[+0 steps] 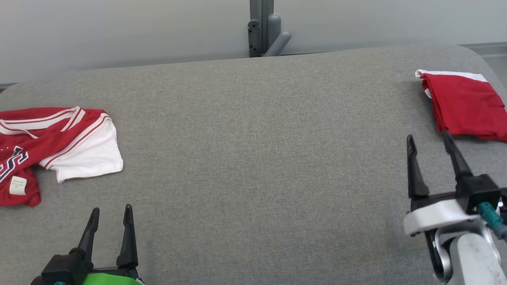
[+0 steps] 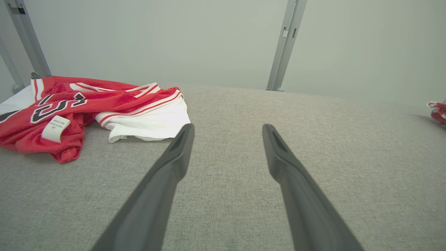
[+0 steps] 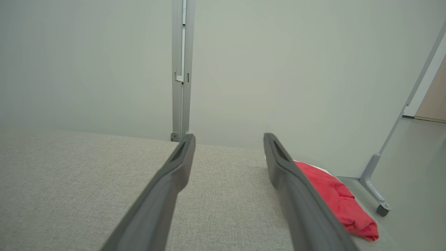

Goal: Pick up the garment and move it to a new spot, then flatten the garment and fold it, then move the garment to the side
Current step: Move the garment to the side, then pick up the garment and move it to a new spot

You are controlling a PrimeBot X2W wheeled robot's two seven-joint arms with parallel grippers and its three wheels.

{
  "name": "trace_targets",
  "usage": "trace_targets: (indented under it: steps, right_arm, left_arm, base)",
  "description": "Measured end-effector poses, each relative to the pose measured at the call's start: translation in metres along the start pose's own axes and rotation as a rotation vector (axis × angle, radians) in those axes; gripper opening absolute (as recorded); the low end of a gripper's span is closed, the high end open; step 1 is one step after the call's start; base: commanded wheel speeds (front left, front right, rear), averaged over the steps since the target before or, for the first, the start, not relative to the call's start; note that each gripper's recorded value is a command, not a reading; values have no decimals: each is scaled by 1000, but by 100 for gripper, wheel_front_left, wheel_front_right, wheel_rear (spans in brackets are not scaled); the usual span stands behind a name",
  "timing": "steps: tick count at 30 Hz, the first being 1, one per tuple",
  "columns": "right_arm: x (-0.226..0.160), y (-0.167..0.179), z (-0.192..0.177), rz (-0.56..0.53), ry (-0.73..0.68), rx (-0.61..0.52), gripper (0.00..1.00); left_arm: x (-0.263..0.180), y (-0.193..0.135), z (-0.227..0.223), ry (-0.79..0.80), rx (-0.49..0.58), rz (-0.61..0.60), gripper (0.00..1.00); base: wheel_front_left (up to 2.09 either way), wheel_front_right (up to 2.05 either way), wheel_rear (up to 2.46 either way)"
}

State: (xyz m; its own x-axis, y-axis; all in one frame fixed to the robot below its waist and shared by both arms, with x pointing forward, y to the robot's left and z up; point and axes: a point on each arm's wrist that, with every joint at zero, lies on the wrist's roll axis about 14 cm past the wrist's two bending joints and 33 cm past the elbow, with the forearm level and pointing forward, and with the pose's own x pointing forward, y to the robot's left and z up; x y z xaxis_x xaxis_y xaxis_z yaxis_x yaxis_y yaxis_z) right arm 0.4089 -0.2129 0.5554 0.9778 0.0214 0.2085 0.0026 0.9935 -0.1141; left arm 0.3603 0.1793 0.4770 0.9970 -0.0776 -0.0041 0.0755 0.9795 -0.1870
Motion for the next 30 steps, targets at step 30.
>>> trace_targets:
  steps: [30]
  right_arm:
    - [-64,39,-52,61,192,109,100]
  left_arm:
    - [-30,6,3,-17,-24,49,100]
  base:
    - [0,0,0]
